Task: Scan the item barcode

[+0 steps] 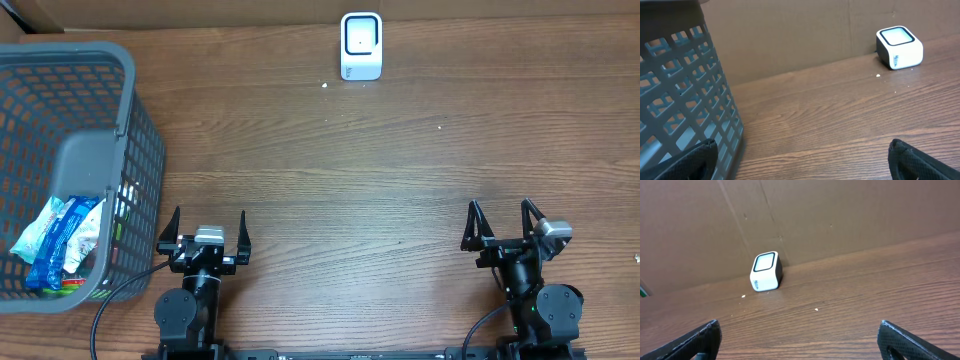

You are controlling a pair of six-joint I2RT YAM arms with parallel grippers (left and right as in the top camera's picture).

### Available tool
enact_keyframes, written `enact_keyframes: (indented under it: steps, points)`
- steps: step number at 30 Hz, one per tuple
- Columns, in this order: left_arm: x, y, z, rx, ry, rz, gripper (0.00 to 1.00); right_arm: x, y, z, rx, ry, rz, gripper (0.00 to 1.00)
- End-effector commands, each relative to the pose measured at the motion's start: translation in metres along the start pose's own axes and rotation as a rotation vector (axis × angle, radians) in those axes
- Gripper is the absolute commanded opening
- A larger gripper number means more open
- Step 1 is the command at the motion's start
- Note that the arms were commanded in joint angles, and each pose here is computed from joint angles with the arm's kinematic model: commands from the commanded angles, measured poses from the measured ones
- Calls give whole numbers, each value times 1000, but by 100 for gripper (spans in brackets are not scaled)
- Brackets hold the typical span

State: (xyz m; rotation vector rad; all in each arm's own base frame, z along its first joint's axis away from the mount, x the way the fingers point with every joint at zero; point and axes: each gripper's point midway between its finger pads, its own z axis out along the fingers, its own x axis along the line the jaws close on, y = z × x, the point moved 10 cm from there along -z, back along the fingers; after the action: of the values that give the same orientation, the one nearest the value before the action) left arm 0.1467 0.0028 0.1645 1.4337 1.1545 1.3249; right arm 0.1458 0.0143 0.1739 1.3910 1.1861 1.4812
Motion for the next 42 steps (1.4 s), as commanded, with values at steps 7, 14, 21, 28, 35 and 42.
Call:
enact_keyframes:
  steps: [7, 14, 21, 28, 35, 42]
  points:
    - [-1, -1, 0, -4, -13, 27, 100, 0, -2, 0, -6, 6, -1, 100]
    - [-1, -1, 0, -4, -13, 27, 100, 0, -2, 0, -7, 6, -1, 100]
    - [-1, -1, 0, -7, -13, 27, 99, 1, 0, 0, -16, 5, -2, 100]
    - [-4, 19, -2, -139, -85, -26, 100, 5, 9, -1, -69, 43, -20, 100]
    - [2, 52, -12, -172, -98, -58, 100, 20, 54, -14, -178, 79, -170, 100]
    - [7, 108, -17, -188, -198, 14, 100, 39, 115, -42, -291, 103, -186, 100]
